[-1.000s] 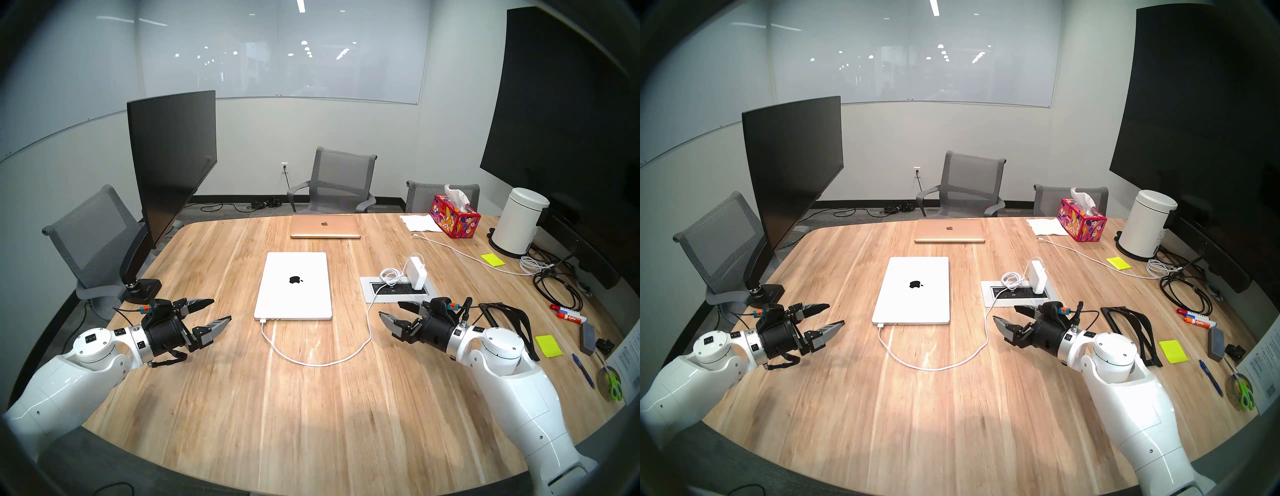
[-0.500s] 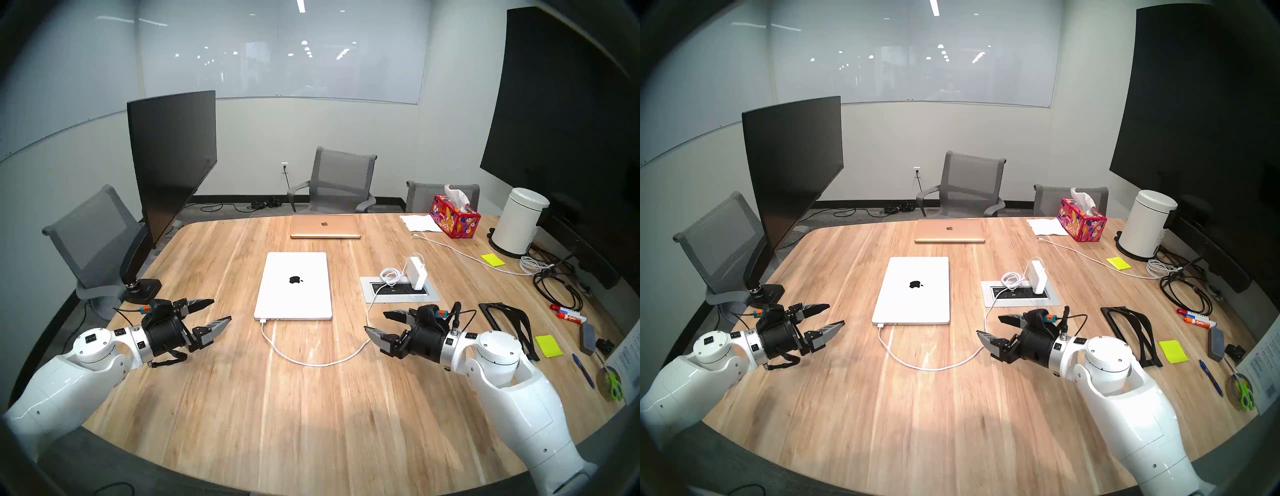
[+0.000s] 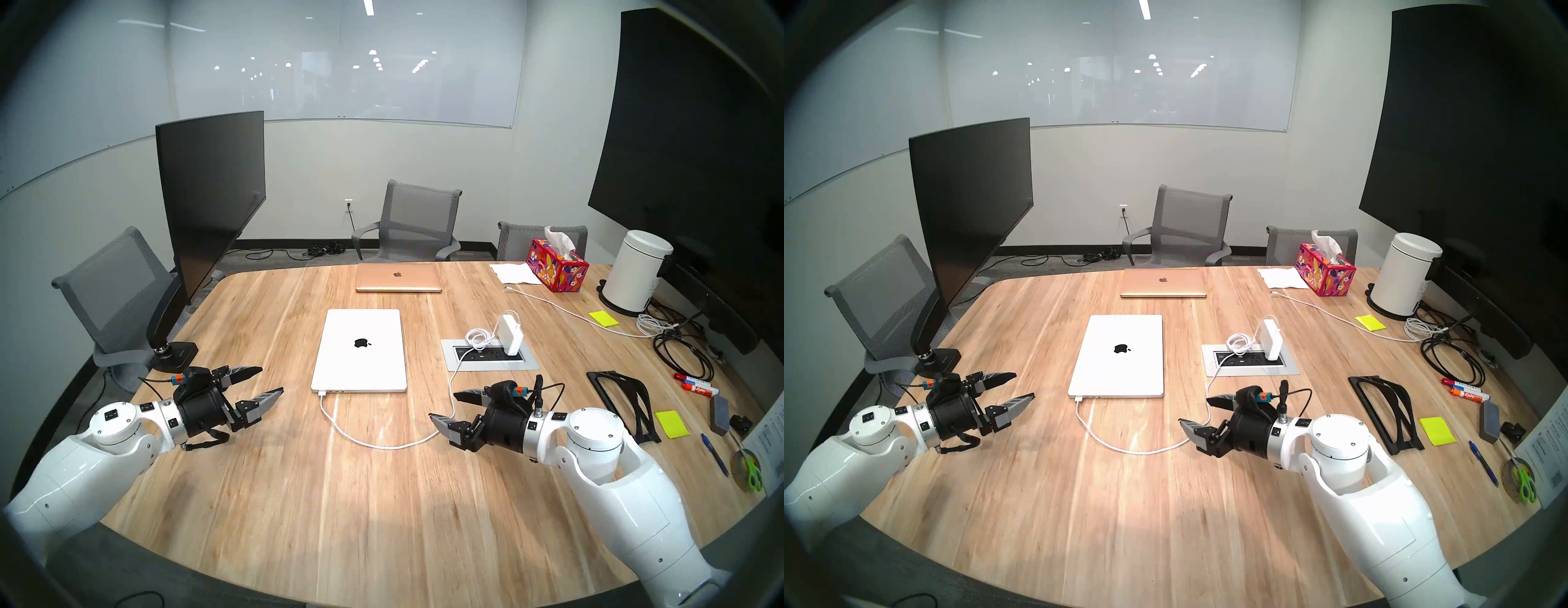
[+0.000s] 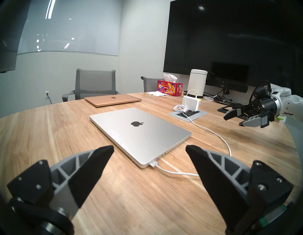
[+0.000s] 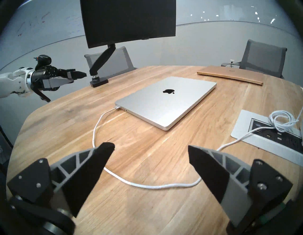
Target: Unplug the charging cable from the port of the MacBook and lay it on the desk
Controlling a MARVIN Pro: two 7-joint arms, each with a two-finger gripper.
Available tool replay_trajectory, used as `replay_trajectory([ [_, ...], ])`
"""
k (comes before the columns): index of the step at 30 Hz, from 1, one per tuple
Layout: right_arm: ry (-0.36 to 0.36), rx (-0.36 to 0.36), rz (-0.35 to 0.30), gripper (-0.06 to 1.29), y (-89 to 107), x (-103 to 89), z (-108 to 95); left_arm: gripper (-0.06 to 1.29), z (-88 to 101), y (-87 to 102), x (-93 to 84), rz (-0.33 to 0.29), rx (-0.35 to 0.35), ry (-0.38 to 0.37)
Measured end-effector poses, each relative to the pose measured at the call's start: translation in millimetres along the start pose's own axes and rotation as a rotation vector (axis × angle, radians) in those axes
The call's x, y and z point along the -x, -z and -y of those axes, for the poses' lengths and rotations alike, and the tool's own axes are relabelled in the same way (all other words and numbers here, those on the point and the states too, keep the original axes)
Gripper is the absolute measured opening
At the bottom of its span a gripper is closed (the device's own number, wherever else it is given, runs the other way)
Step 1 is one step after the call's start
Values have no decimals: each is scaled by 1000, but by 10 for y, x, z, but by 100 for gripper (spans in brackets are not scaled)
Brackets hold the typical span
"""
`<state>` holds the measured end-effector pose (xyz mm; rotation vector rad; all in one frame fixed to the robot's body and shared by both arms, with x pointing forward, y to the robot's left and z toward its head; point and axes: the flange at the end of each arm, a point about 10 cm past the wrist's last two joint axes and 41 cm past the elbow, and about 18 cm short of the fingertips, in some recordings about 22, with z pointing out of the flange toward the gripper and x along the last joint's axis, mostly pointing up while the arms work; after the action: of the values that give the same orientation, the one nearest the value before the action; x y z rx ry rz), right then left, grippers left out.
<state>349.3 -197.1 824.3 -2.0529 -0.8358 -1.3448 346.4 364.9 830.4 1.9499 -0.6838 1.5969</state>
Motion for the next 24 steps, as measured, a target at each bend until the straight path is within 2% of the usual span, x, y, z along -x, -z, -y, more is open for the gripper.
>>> replay_trajectory([
  [24, 12, -61, 29, 123, -532, -86, 557, 121, 0, 1, 1, 1, 0, 0],
])
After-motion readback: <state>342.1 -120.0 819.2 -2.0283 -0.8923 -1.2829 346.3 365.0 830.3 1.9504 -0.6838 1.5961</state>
